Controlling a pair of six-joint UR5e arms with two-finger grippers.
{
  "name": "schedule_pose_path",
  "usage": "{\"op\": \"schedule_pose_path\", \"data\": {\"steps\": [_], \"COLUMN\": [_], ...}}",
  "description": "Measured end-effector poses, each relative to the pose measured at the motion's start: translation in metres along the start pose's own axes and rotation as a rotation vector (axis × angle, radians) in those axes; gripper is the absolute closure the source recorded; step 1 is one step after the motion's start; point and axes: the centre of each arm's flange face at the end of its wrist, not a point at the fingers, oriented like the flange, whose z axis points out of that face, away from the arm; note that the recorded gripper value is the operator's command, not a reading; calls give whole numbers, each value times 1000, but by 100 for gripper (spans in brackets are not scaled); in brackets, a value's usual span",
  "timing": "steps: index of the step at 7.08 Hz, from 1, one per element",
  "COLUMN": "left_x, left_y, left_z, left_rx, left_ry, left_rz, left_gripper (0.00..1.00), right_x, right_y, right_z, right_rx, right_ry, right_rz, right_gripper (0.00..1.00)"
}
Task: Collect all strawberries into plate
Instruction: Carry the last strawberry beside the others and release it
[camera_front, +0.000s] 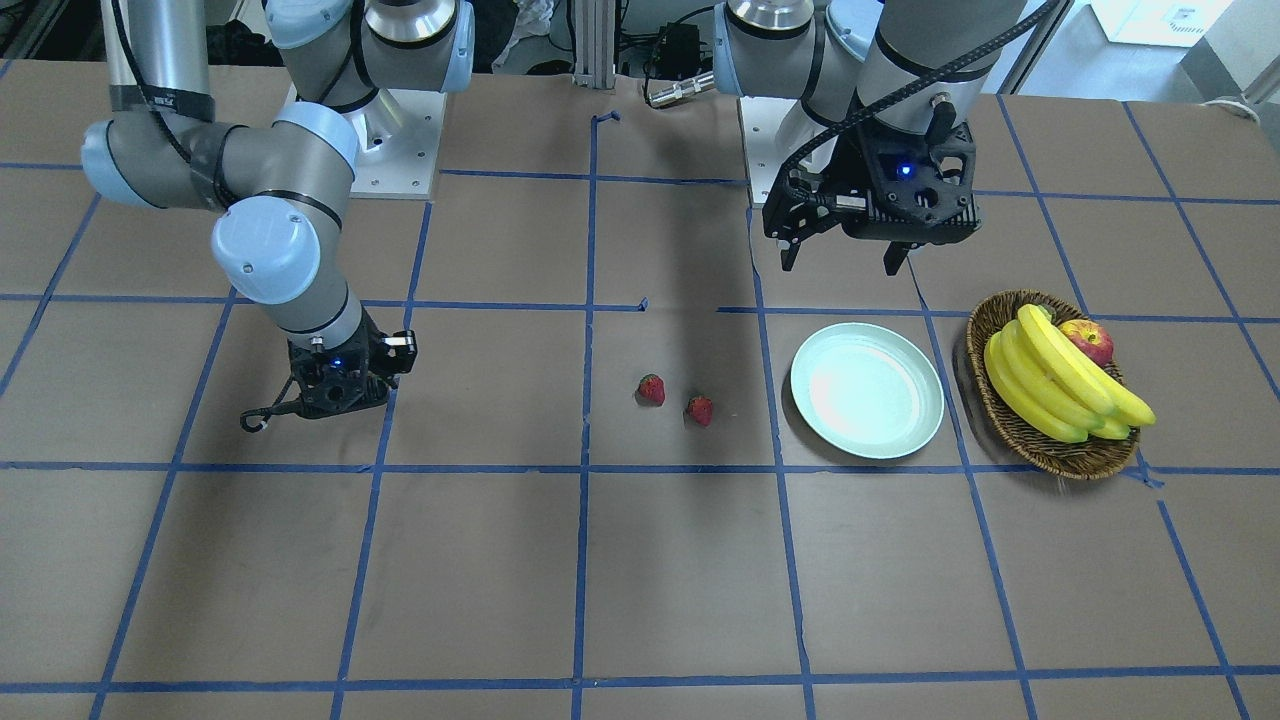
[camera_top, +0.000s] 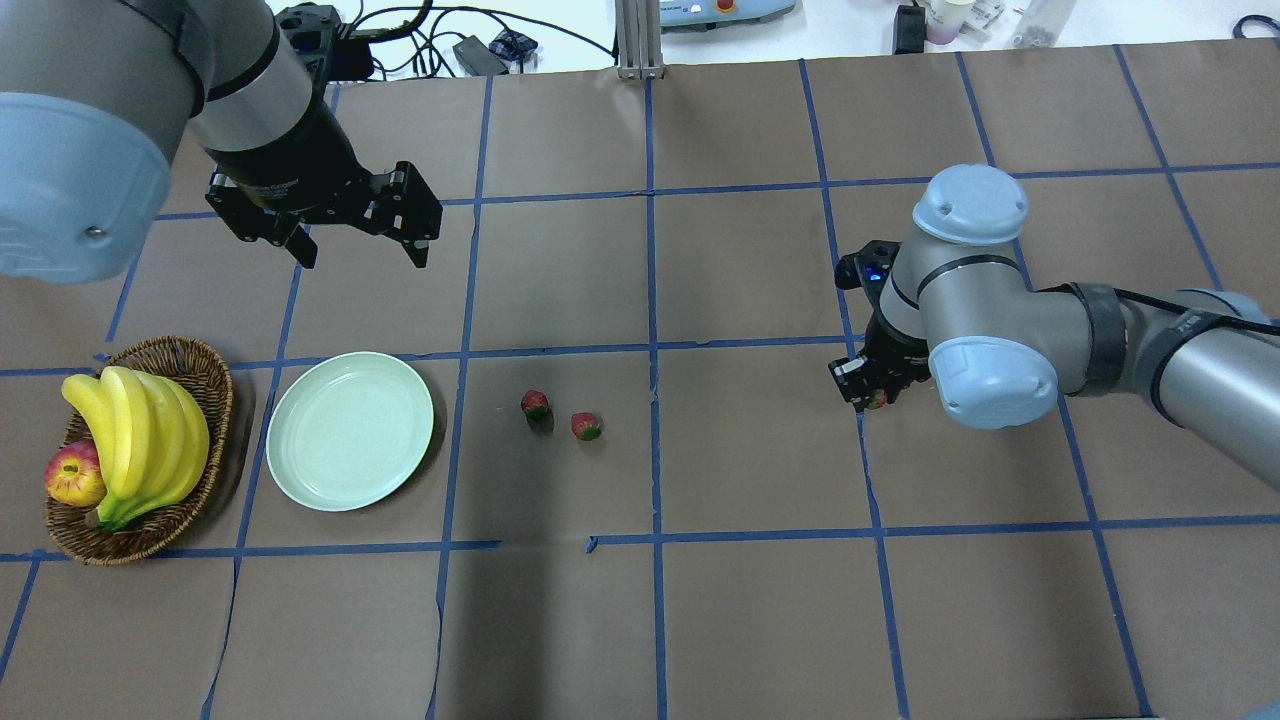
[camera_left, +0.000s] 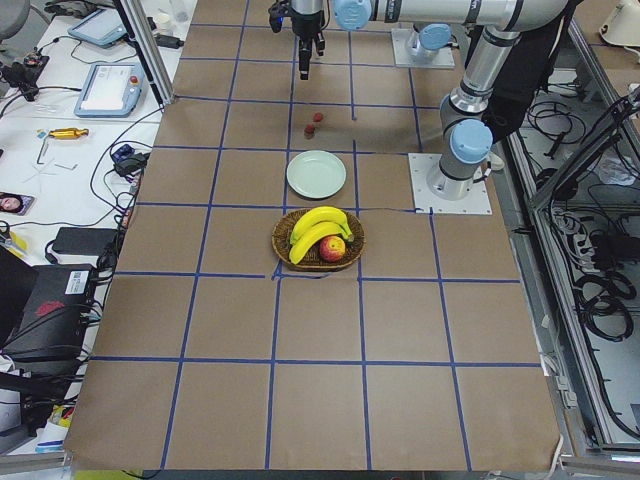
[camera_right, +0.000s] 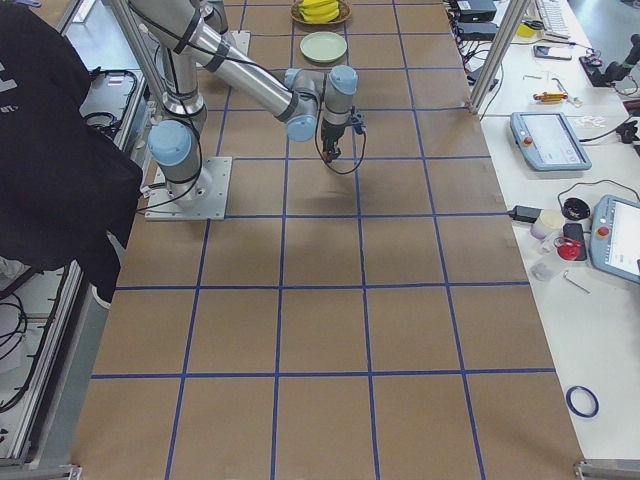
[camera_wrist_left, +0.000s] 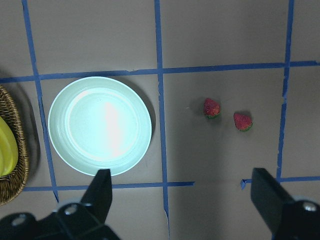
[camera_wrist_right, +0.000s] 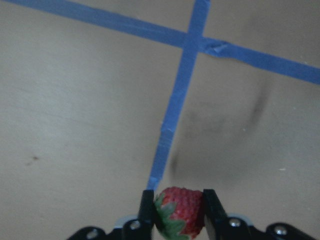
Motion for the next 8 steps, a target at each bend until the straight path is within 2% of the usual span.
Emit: {"op": "schedule_pose_path", "data": {"steps": [2,4,7,8], "left_x": [0,0,0,0], "left_y": [0,0,0,0], "left_z": [0,0,0,0], "left_rx": [0,1,0,0], "left_ry": [0,0,0,0], "left_rz": [0,0,-1,-2], "left_gripper": [0,0,0,0], "right_x": [-64,-136,-218,-235], "right_y": [-34,-64,-79,-81], "right_z": [0,0,5,10], "right_rx": [38,62,76,72], "right_ry": [-58,-86,-123,-132], "right_rz": [91,170,230,234], "right_gripper": [82,82,81,68]}}
